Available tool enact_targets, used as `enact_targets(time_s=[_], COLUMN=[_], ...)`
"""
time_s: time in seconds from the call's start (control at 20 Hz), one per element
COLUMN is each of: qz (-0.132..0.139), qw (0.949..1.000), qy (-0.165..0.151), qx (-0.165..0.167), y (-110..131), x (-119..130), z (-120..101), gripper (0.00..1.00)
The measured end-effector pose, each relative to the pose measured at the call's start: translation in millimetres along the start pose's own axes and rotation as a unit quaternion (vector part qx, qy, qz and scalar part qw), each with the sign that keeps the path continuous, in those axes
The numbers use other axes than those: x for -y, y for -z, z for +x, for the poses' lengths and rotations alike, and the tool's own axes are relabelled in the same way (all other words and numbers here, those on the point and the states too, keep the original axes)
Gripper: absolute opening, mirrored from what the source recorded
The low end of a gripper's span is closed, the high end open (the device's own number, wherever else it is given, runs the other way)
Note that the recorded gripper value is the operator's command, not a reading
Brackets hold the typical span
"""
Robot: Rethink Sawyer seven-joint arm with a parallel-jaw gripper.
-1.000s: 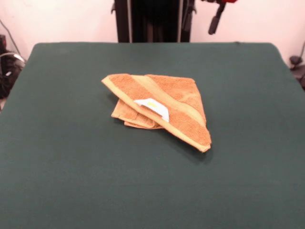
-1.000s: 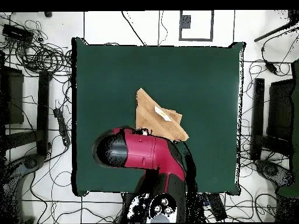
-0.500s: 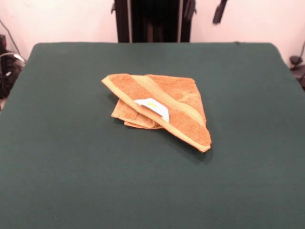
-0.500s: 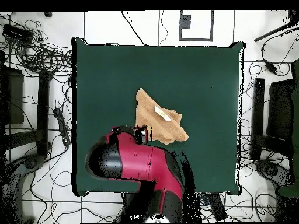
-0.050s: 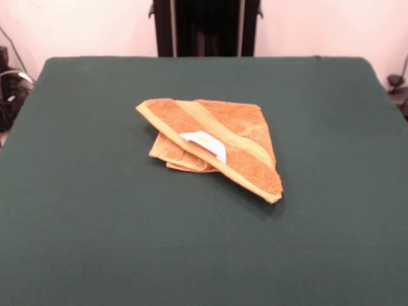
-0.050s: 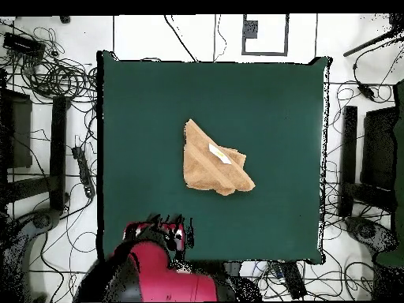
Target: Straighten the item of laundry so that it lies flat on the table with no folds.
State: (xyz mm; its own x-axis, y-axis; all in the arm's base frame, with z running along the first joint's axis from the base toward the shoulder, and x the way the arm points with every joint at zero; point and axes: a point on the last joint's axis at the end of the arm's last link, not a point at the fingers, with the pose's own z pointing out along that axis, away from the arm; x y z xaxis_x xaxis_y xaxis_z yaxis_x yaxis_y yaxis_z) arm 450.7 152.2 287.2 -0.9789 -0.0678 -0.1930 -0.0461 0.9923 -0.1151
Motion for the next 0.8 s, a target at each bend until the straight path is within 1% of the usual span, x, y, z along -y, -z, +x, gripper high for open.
enact_targets(time_s=[0.05, 0.15, 0.25, 0.4, 0.5, 0.55, 0.7, 0.75, 0.8], qz=[-0.003, -0.006, -0.005, 0.001, 0.004, 0.006, 0.002, -0.004, -0.006], qw=[1.0000, 0.9999, 0.9995, 0.9980, 0.9974, 0.9970, 0.9972, 0.9976, 0.9978], qy=[0.004, 0.013, 0.032, 0.063, 0.072, 0.076, 0.068, 0.056, 0.052], qx=[-0.001, -0.002, 0.001, 0.002, -0.005, -0.014, -0.031, -0.040, -0.041], y=[9.4, 20.1, 31.2, 46.5, 51.1, 54.1, 56.8, 57.2, 57.3], x=[-3.4, -7.3, -13.1, -20.1, -20.9, -20.2, -17.5, -14.8, -14.2], z=[12.3, 29.4, 44.0, 55.9, 59.6, 62.1, 63.7, 60.9, 59.4], gripper=[1.00, 1.00, 1.00, 1.00, 1.00, 1.00, 1.00, 1.00, 1.00])
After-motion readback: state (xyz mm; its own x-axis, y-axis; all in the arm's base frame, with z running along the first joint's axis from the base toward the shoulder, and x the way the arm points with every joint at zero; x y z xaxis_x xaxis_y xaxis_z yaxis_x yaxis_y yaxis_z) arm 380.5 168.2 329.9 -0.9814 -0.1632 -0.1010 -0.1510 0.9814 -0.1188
